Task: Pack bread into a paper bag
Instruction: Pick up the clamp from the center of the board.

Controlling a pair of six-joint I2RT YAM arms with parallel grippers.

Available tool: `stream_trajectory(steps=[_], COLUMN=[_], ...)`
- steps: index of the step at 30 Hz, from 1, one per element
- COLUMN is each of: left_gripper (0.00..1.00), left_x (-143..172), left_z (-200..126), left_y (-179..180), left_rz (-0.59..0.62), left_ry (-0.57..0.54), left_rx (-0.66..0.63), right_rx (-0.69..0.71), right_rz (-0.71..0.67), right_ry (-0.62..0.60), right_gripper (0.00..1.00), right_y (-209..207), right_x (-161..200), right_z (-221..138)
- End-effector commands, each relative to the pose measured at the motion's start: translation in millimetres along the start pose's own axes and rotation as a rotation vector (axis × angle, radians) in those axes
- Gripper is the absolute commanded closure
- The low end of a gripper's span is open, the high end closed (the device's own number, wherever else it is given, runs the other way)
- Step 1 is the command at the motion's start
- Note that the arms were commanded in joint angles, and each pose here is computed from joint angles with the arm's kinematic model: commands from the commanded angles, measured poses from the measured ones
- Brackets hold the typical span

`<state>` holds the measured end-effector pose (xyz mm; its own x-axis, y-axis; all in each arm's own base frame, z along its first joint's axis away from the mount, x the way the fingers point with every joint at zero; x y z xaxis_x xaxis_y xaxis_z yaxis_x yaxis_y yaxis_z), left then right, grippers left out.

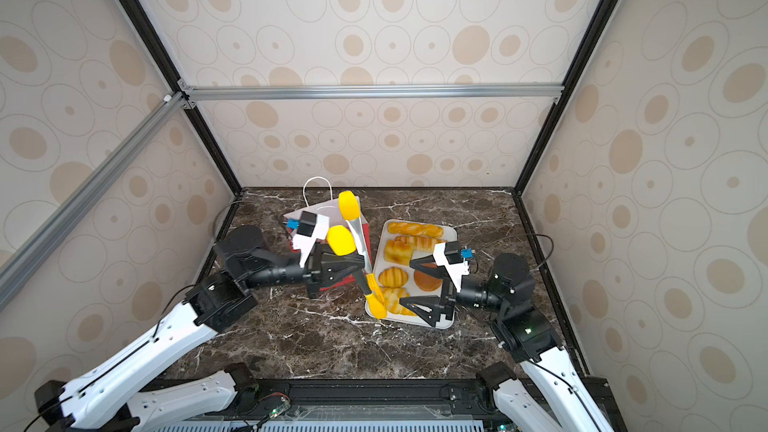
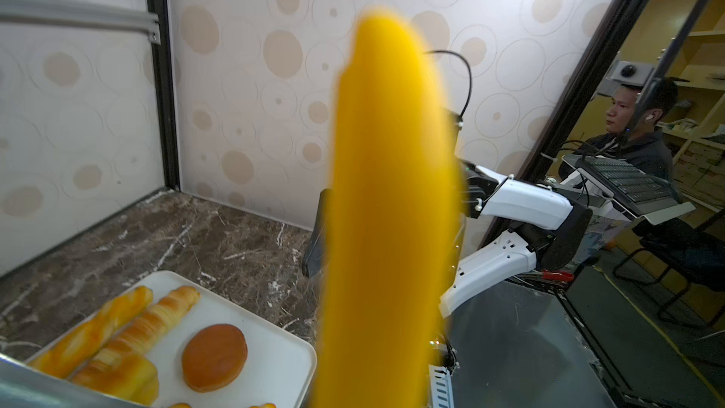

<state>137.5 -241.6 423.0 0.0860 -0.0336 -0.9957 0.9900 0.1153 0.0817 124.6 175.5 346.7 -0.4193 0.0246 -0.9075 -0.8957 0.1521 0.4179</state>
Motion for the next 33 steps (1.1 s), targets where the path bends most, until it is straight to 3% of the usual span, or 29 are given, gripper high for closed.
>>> stream_trajectory(steps=[1, 7, 16, 22, 33], left_gripper=[1.0, 1.0, 1.0, 1.0, 1.0], left_x=[-21, -30, -27, -31, -16], left_z=[-16, -30, -16, -11, -1], left_y=[-23, -43, -37, -34, -25], left_rz=[0.147, 0.184, 0.16, 0.142, 0.101], left_ry=[-0.108, -0.216, -0.219, -0.23, -0.221], left_rx=[0.077, 0.164, 0.224, 0.235, 0.219], right_rx=[-0.037, -0.133, -0.335, -0.324, -0.349], right_rz=[0.11, 0.18, 0.15, 0.166, 0.144], right_ry=[-0.029, -0.091, 0.057, 0.114, 0.136], right_gripper=[0.0, 0.0, 0.0, 0.0, 0.0], right_y=[-14, -21, 18, 18, 25], right_x=[5, 18, 42, 59, 54], right_z=[11, 16, 33, 43, 54])
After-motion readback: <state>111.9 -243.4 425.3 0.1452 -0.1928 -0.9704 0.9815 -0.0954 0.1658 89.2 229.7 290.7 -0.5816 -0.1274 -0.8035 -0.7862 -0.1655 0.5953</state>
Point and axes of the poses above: each gripper's point midway between its finger pads, its own z axis out along the fingers, its own y axis along the line the jaws close on, x = y × z, the point moved 5 cm from there along -z, back along the fingers, and after that the axes turned 14 degrees about z, right-handed, at the moved point
